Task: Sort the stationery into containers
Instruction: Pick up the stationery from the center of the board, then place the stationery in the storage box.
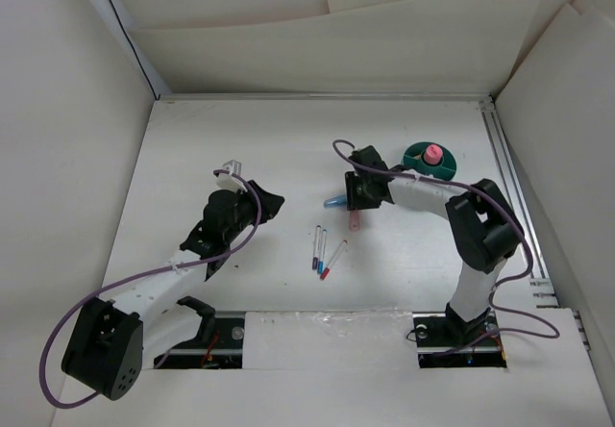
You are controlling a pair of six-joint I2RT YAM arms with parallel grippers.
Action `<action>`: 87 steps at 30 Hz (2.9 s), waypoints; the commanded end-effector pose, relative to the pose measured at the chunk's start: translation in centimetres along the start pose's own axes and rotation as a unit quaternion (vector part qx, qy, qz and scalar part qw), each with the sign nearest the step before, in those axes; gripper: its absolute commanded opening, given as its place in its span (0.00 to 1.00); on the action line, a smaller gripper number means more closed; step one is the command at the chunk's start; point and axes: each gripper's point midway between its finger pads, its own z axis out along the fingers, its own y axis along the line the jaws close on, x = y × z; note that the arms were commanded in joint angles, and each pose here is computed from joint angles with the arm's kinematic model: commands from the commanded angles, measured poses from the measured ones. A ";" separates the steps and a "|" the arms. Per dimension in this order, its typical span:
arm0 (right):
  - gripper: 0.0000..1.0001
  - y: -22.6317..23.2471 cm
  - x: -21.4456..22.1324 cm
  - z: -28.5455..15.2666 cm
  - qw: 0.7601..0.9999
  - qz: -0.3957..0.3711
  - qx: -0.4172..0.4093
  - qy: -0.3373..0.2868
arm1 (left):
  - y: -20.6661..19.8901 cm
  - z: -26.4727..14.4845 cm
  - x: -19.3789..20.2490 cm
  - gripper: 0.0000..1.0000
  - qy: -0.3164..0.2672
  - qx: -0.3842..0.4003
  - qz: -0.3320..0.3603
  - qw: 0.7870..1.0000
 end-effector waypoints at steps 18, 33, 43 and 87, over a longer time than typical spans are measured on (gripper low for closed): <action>0.27 0.5 -2.0 -0.3 1.000 -0.001 -0.006 -0.016 | -1.6 0.1 -1.2 0.28 -0.016 0.026 0.009 0.999; 0.19 1.8 -7.7 -6.4 0.992 0.020 -0.072 -0.104 | -1.6 0.1 -1.2 0.28 -0.016 0.026 0.009 0.999; 0.17 -4.2 -20.7 -15.2 0.949 0.100 -0.097 -0.282 | -1.6 0.1 -1.2 0.28 -0.016 0.026 0.009 0.999; 0.16 -21.4 -22.4 -9.4 0.924 0.208 0.104 -0.303 | -1.7 0.3 -1.1 0.28 -0.016 0.027 0.011 0.999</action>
